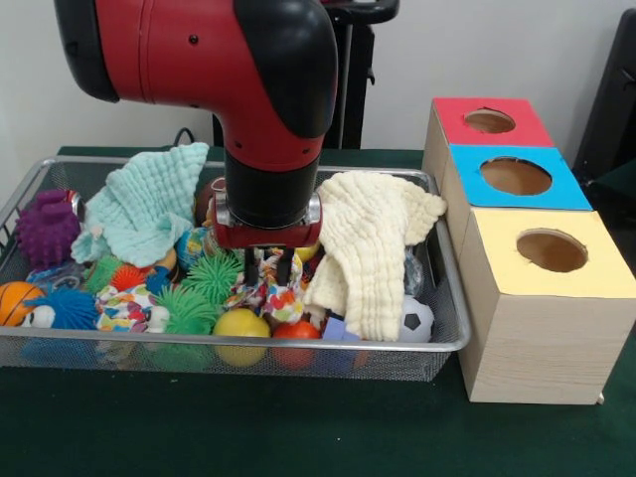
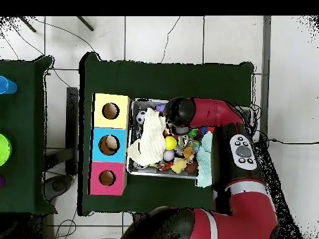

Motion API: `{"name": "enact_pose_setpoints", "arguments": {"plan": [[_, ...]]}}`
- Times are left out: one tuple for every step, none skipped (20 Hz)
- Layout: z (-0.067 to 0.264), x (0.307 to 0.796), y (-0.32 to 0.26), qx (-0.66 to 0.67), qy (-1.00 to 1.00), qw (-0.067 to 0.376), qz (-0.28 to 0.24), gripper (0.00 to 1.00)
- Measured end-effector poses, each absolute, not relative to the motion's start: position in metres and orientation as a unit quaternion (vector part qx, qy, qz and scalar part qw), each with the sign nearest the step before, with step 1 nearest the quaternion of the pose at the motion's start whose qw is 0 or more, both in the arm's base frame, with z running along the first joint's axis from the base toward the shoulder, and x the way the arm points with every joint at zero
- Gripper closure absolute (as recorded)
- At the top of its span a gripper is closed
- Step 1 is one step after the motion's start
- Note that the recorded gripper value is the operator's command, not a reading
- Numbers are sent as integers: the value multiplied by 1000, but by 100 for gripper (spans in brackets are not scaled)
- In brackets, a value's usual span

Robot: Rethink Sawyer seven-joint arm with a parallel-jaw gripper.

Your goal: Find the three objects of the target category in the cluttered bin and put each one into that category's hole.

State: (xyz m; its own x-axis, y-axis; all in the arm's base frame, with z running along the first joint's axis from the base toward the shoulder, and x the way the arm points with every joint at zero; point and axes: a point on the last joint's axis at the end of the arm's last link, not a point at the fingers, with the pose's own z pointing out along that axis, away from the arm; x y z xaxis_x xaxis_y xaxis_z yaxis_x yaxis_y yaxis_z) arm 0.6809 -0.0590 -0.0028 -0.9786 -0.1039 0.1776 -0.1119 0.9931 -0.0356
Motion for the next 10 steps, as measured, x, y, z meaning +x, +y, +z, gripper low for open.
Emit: {"name": "enact_pose_setpoints", "arguments": {"plan": [[-3,681,-59,54,-994,87,23,100],[-3,681,-59,54,-994,87,23,100],[-3,682,-59,54,-995,87,23,100],[-3,682,-59,54,-995,86,23,100],[-3,682,-59,54,-995,86,22,100],[-3,682,-59,54,-995,86,22,100],[-3,682,-59,54,-995,86,23,100],[-3,682,-59,54,-995,86,22,100],[-3,682,-59,54,-995,86,22,100],[-3,682,-59,54,-995,86,22,100]]}}
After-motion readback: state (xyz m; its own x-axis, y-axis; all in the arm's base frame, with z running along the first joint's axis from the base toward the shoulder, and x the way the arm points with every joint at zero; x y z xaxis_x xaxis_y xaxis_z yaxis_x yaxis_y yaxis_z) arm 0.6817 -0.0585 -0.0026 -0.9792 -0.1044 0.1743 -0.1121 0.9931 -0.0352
